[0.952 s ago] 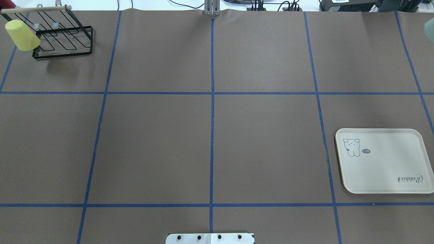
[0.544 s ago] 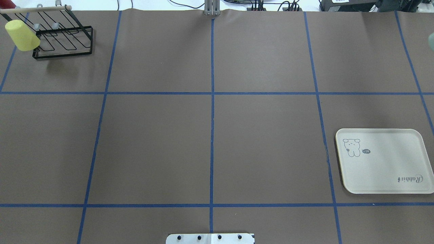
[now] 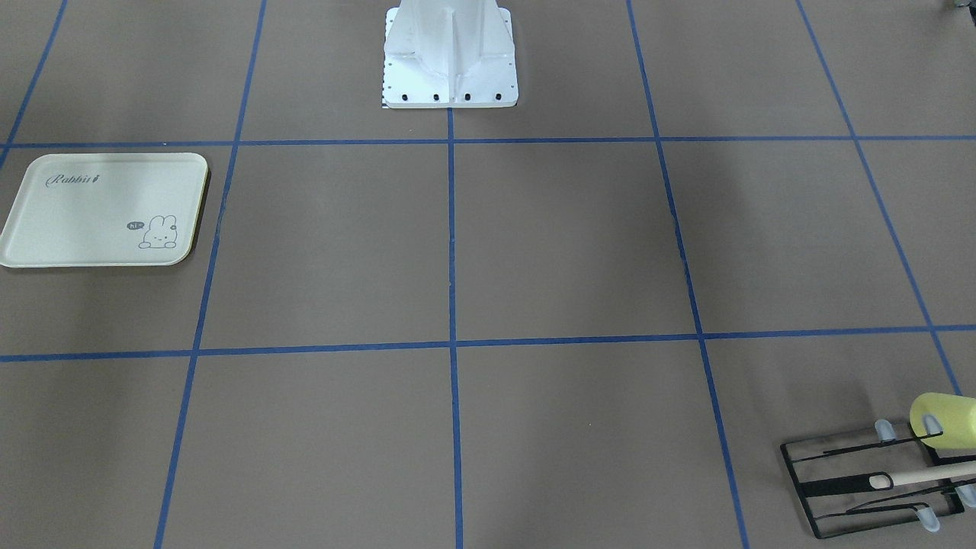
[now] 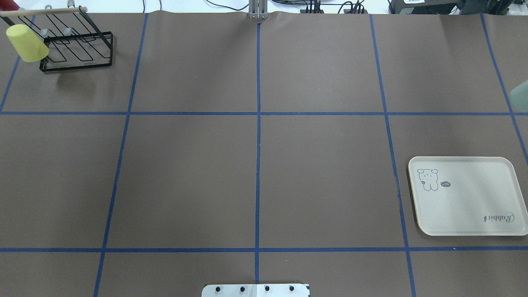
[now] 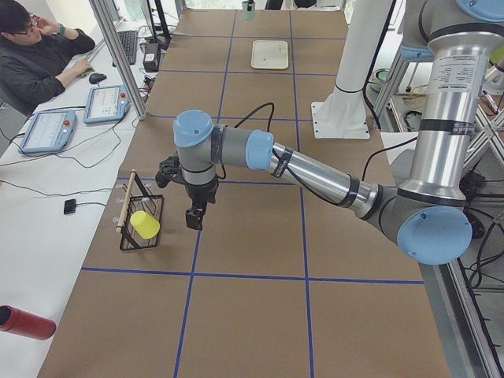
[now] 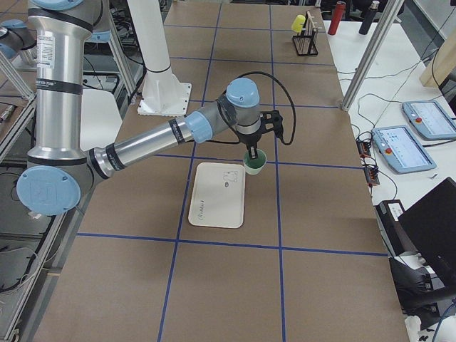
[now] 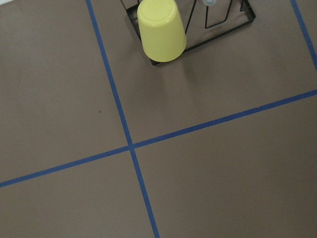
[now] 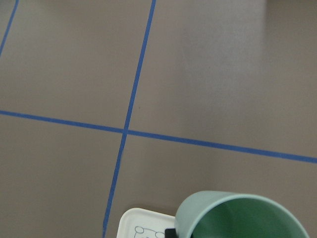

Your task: Left arm grabs green cup and hands to right arm on tray

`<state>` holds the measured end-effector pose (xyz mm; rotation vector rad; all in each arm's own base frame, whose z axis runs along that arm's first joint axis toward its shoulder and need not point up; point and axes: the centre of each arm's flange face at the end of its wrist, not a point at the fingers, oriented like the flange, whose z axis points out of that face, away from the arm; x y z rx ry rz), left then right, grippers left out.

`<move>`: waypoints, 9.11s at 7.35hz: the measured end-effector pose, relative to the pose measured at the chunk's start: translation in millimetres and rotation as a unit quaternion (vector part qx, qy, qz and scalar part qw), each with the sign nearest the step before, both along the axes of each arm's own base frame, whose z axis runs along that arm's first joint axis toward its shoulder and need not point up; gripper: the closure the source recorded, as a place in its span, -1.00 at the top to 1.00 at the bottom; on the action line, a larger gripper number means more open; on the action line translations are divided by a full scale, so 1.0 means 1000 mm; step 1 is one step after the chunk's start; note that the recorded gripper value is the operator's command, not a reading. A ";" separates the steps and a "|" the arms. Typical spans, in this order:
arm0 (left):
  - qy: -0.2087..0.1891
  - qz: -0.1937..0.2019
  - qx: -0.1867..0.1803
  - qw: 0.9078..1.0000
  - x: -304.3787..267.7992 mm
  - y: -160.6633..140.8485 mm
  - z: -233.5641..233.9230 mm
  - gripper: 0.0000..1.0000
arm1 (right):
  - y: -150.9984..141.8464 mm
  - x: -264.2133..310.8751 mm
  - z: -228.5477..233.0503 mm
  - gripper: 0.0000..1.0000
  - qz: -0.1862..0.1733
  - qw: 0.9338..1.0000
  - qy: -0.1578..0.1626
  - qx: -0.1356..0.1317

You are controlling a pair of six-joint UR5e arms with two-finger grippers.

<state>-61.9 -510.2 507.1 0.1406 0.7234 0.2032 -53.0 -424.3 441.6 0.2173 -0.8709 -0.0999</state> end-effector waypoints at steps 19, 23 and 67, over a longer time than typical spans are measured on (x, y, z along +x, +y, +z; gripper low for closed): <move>0.055 0.000 -0.033 0.998 0.006 0.025 0.026 1.00 | 0.045 -0.098 0.065 1.00 0.036 0.999 0.025 -0.031; 0.055 0.000 -0.035 0.998 0.006 0.024 0.027 1.00 | -0.027 0.017 0.080 1.00 -0.027 0.995 0.098 0.006; 0.046 -0.011 -0.045 0.998 0.003 0.092 0.155 1.00 | 0.035 0.138 0.246 1.00 -0.025 0.992 0.098 -0.080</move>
